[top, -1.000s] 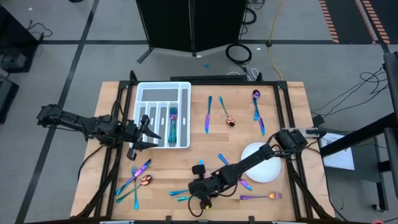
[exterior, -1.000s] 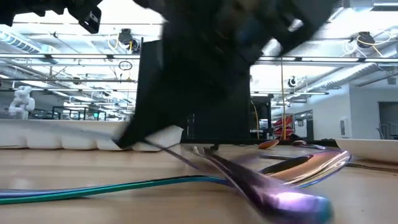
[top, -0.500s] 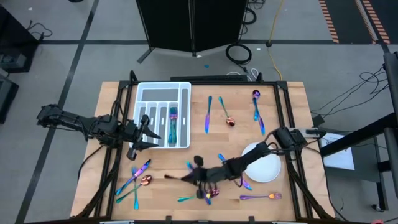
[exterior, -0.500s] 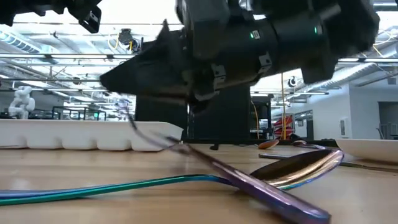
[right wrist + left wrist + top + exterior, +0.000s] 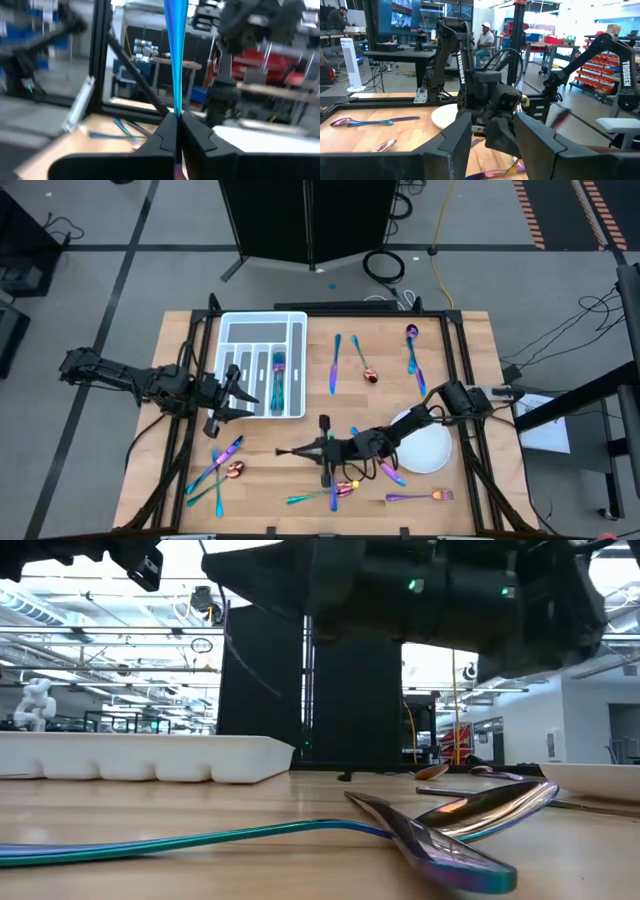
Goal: Sort silverware
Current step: Put the iridescent fork into the white silverware tray
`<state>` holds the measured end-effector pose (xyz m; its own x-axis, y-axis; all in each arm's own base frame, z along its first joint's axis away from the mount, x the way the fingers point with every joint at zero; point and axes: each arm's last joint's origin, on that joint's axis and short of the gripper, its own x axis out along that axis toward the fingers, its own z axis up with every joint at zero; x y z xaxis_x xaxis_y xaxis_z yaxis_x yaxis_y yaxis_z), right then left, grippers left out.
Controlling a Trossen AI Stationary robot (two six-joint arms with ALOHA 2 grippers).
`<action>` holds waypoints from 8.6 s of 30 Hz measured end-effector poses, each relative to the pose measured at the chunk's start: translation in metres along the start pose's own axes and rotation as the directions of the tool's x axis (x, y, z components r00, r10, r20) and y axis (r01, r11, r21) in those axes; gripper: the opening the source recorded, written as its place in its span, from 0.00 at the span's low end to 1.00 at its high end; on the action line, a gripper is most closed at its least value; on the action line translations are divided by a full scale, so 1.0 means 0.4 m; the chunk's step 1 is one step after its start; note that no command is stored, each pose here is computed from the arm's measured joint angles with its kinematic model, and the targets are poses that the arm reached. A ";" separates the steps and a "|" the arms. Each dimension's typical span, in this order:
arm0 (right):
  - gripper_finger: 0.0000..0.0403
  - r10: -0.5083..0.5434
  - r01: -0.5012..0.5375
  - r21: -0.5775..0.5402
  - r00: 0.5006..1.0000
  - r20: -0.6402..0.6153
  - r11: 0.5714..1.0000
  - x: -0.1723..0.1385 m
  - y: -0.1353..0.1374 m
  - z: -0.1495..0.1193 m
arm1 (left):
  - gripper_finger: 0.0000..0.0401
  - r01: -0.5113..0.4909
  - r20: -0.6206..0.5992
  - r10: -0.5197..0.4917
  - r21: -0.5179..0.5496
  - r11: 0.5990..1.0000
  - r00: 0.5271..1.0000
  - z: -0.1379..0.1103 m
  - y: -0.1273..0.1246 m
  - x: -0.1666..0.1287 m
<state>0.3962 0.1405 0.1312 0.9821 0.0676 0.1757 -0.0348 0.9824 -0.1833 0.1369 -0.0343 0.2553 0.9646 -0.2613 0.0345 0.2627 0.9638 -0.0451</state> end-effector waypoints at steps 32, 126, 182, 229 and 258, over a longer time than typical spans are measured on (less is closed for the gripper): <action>0.00 0.188 -0.668 -0.619 0.728 -0.659 0.414 0.109 -0.612 0.175 | 0.38 -0.415 -0.160 0.413 0.026 0.910 0.896 -0.039 0.031 -0.038; 0.27 0.479 -0.327 0.410 0.165 -0.862 0.852 0.169 -0.305 0.119 | 0.38 -0.297 -0.605 -0.239 -0.650 0.700 0.760 -0.142 -0.073 -0.033; 0.27 0.520 -0.436 0.370 0.301 -0.799 0.820 0.192 -0.154 0.117 | 0.32 0.671 -0.993 -0.066 -0.114 0.732 -0.098 -0.313 -0.347 0.085; 0.27 0.519 -0.446 0.363 0.302 -0.800 0.818 0.192 -0.158 0.116 | 0.01 0.764 -0.919 0.315 0.023 0.645 -0.237 -0.205 -0.303 0.081; 0.27 0.517 -0.429 0.372 0.295 -0.804 0.823 0.190 -0.158 0.115 | 0.01 0.635 -0.988 0.115 0.153 0.757 0.101 -0.214 -0.354 0.159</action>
<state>0.4646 0.0917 0.2007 0.4207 0.3878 -0.8201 -0.5184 0.8447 0.1335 0.1630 -0.1920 0.1784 0.1487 0.0328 -0.9883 0.8079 0.5723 0.1405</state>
